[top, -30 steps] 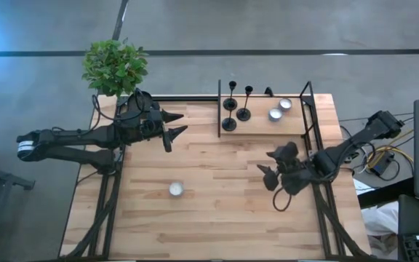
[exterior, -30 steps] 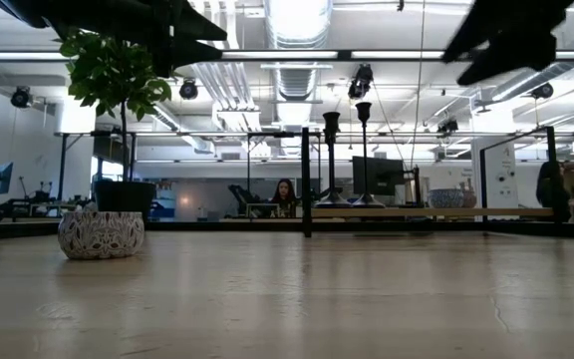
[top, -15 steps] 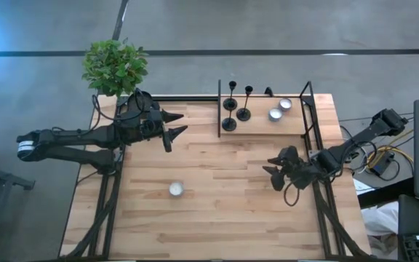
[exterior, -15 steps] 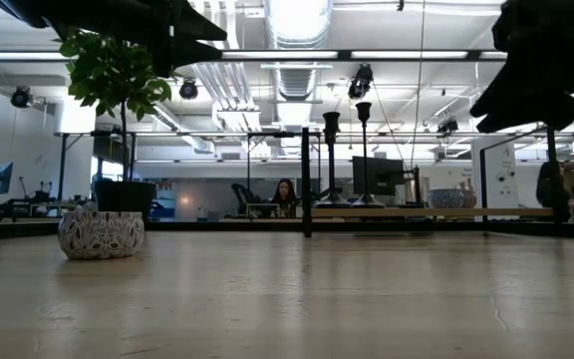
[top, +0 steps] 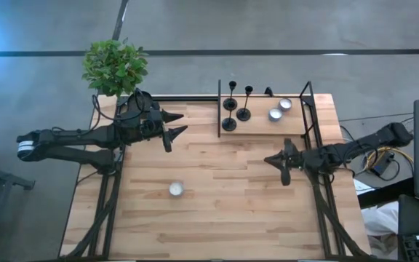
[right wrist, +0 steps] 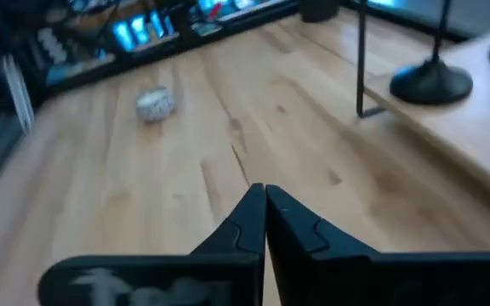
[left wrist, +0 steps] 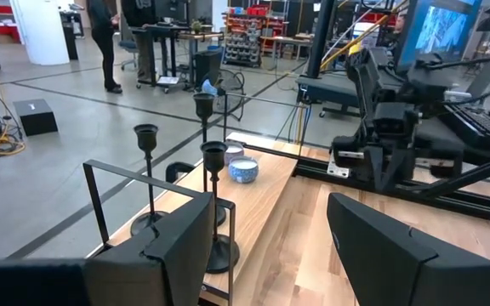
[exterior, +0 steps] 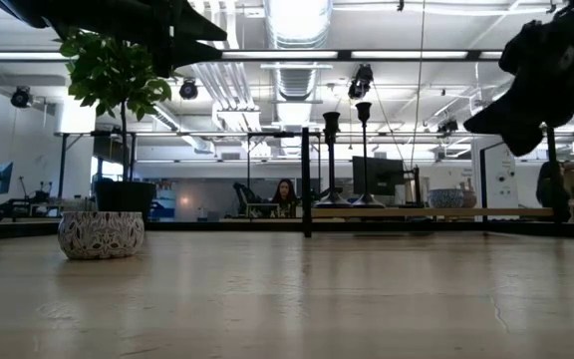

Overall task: Pick & Place candle stick holders
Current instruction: Put the red scented candle on the shelf

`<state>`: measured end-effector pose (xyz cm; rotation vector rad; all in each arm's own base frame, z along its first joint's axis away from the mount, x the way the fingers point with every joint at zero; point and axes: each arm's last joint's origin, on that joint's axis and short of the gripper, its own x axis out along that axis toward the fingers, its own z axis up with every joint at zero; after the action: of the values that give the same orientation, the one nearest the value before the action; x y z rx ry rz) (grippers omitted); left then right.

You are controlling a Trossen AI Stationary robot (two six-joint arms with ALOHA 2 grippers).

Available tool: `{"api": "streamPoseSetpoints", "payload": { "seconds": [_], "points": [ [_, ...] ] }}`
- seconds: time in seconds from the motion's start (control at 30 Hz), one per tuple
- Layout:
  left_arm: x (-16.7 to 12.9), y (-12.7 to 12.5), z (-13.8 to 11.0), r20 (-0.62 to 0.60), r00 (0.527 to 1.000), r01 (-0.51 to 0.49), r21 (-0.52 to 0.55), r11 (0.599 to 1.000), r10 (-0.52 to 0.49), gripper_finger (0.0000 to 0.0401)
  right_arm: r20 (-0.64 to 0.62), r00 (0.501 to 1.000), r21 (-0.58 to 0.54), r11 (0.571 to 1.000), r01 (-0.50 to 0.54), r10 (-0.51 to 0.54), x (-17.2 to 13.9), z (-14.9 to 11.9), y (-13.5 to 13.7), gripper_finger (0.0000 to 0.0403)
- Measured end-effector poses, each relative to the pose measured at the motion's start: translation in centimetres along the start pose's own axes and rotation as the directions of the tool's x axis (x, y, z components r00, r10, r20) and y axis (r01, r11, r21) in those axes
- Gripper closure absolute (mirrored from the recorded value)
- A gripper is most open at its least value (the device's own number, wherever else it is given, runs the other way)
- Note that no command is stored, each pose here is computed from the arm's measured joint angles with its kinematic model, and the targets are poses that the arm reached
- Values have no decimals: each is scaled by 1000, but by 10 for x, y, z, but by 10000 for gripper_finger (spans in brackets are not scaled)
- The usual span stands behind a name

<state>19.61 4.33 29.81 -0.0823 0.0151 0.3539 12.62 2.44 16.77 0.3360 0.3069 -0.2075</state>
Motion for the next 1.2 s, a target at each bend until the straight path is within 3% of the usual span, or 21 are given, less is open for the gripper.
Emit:
{"api": "streamPoseSetpoints", "payload": {
  "seconds": [0.2, 0.37, 0.57, 0.87, 1.1, 1.2],
  "points": [
    [0, 0, 0, 0, 1000, 0, 0, 1000, 0, 165, 22, 999, -303, 952, -33, 42, -2, -7, -16, 395],
    [0, 0, 0, 0, 1000, 0, 0, 1000, 0, 165, 55, 997, -300, 953, -35, 54, -2, -19, -23, 395],
    [0, 0, -1, -10, 1000, -1, 1, 1000, 1, 165, 108, 992, -413, 911, -12, 62, -5, -16, -24, 395],
    [0, 0, -1, -13, 1000, -1, 2, 1000, 1, 165, 157, 981, -399, 916, -46, 117, -10, -11, -23, 395],
    [0, 0, -2, -16, 1000, -1, 2, 1000, 1, 165, 58, 989, -216, 969, -122, 137, -4, -18, -22, 394],
    [0, 0, -2, -16, 1000, -1, 2, 1000, 1, 165, 31, 988, -214, 966, -143, 153, -3, -20, -22, 394]
  ]
}}
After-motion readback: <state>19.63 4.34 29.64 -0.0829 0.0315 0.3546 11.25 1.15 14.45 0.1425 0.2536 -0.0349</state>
